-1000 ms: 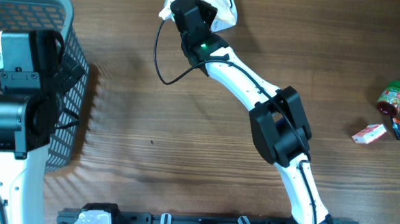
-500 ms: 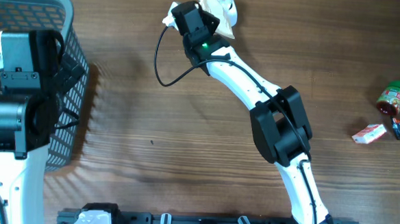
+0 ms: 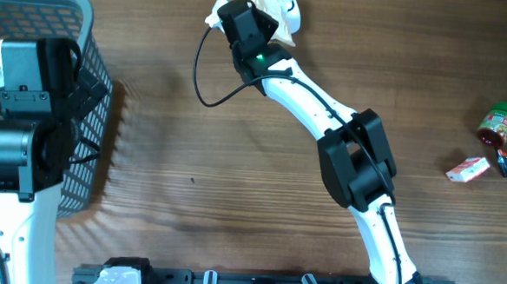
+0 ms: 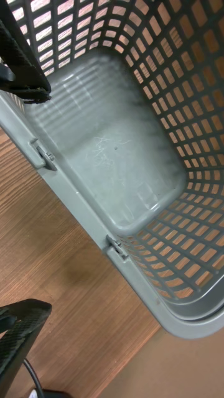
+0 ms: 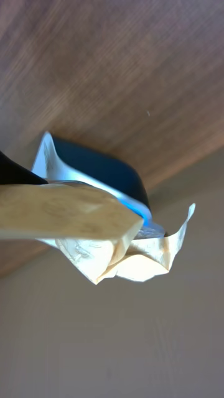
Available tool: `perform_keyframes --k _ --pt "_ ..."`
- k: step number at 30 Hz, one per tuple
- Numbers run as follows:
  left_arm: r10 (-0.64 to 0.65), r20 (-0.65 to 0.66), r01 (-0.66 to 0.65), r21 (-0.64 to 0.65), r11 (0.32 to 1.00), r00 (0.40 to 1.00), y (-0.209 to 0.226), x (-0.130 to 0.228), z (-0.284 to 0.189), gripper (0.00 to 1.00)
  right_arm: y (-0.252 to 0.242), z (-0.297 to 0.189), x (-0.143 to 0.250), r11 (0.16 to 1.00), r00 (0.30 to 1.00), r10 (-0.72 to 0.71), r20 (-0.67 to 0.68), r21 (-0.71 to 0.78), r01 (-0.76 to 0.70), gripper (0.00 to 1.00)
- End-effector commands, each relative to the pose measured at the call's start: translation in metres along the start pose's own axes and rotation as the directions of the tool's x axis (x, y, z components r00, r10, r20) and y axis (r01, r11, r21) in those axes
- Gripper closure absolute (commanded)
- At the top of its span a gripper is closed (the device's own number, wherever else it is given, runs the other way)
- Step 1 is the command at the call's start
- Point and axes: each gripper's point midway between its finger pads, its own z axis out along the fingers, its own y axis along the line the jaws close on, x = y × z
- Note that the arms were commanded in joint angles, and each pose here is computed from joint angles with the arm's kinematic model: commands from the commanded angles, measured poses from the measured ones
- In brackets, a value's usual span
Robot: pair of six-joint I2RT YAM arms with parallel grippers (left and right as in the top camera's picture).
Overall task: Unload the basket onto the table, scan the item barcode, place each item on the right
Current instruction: 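Carry the Pantree bag to the right table edge and release it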
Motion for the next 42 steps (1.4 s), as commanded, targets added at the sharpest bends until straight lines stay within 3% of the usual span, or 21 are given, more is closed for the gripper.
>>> perform_keyframes --k 1,5,8,10,12,14,15,17,18,21,24,26,28,29,30,33,34,35,38,40,42 --pt "0.006 0.004 -0.006 0.001 1.000 1.000 0.001 -0.002 -0.001 0.00 -0.091 -0.042 -0.013 0.983 0.999 0.034 0.027 0.179 -0.038 0.95" --pt "0.006 0.004 -0.006 0.001 1.000 1.000 0.001 -0.002 -0.001 0.00 -0.170 -0.079 0.002 0.943 0.997 0.074 -0.008 0.325 -0.068 0.95" --pt "0.006 0.004 -0.006 0.001 1.000 1.000 0.001 -0.002 -0.001 0.00 -0.243 -0.108 0.055 0.859 0.967 0.234 -0.100 0.488 -0.157 0.95" --pt "0.006 0.004 -0.006 0.001 1.000 1.000 0.001 -0.002 -0.001 0.00 -0.275 -0.125 0.103 0.777 0.901 0.414 -0.132 0.567 -0.274 0.95" --pt "0.006 0.004 -0.006 0.001 1.000 1.000 0.001 -0.002 -0.001 0.00 -0.283 -0.136 0.160 0.696 0.787 0.598 -0.152 0.585 -0.416 0.96" --pt "0.006 0.004 -0.006 0.001 1.000 1.000 0.001 -0.002 -0.001 0.00 -0.266 -0.141 0.218 0.588 0.590 0.784 -0.192 0.534 -0.608 0.95" --pt "0.006 0.004 -0.006 0.001 1.000 1.000 0.001 -0.002 -0.001 0.00 -0.243 -0.141 0.256 0.460 0.386 0.888 -0.250 0.505 -0.731 0.95" --pt "0.006 0.004 -0.006 0.001 1.000 1.000 0.001 -0.002 -0.001 0.00 -0.218 -0.152 0.313 0.278 0.094 0.938 -0.333 0.564 -0.778 0.95" --pt "0.006 0.004 -0.006 0.001 1.000 1.000 0.001 -0.002 -0.001 0.00 -0.214 -0.164 0.342 0.218 -0.014 0.939 -0.344 0.626 -0.749 0.95" --pt "0.006 0.004 -0.006 0.001 1.000 1.000 0.001 -0.002 -0.001 0.00 -0.215 -0.208 0.428 0.054 -0.290 0.919 -0.266 0.815 -0.577 0.95" --pt "0.006 0.004 -0.006 0.001 1.000 1.000 0.001 -0.002 -0.001 0.00 -0.223 -0.238 0.501 -0.070 -0.455 0.871 -0.187 0.868 -0.491 0.95" --pt "0.006 0.004 -0.006 0.001 1.000 1.000 0.001 -0.002 -0.001 0.00 -0.227 -0.250 0.526 -0.123 -0.497 0.858 -0.130 0.887 -0.445 0.95" --pt "0.006 0.004 -0.006 0.001 1.000 1.000 0.001 -0.002 -0.001 0.00 -0.228 -0.246 0.532 -0.150 -0.520 0.840 -0.155 0.855 -0.497 0.83" --pt "0.006 0.004 -0.006 0.001 1.000 1.000 0.001 -0.002 -0.001 0.00 -0.229 -0.241 0.532 -0.158 -0.517 0.840 -0.164 0.838 -0.522 0.76" --pt "0.006 0.004 -0.006 0.001 1.000 1.000 0.001 -0.002 -0.001 0.00 -0.234 -0.237 0.533 -0.141 -0.490 0.853 -0.178 0.827 -0.545 0.52" --pt "0.006 0.004 -0.006 0.001 1.000 1.000 0.001 -0.002 -0.001 0.00 -0.241 -0.232 0.533 -0.143 -0.463 0.870 -0.168 0.814 -0.563 0.53" --pt "0.006 0.004 -0.006 0.001 1.000 1.000 0.001 -0.002 -0.001 0.00 -0.242 -0.228 0.531 -0.139 -0.454 0.872 -0.182 0.798 -0.586 0.48" --pt "0.006 0.004 -0.006 0.001 1.000 1.000 0.001 -0.002 -0.001 0.00 -0.245 -0.219 0.521 -0.120 -0.420 0.876 -0.235 0.738 -0.664 0.00" --pt "0.006 0.004 -0.006 0.001 1.000 1.000 0.001 -0.002 -0.001 0.00 -0.260 -0.212 0.475 -0.122 -0.326 0.888 -0.323 0.520 -0.845 0.00" --pt "0.006 0.004 -0.006 0.001 1.000 1.000 0.001 -0.002 -0.001 0.00 -0.303 -0.240 0.430 -0.095 -0.183 0.958 -0.221 0.356 -0.930 0.00" --pt "0.006 0.004 -0.006 0.001 1.000 1.000 0.001 -0.002 -0.001 0.00 -0.360 -0.286 0.374 -0.060 -0.060 0.998 0.009 0.178 -0.982 0.00"
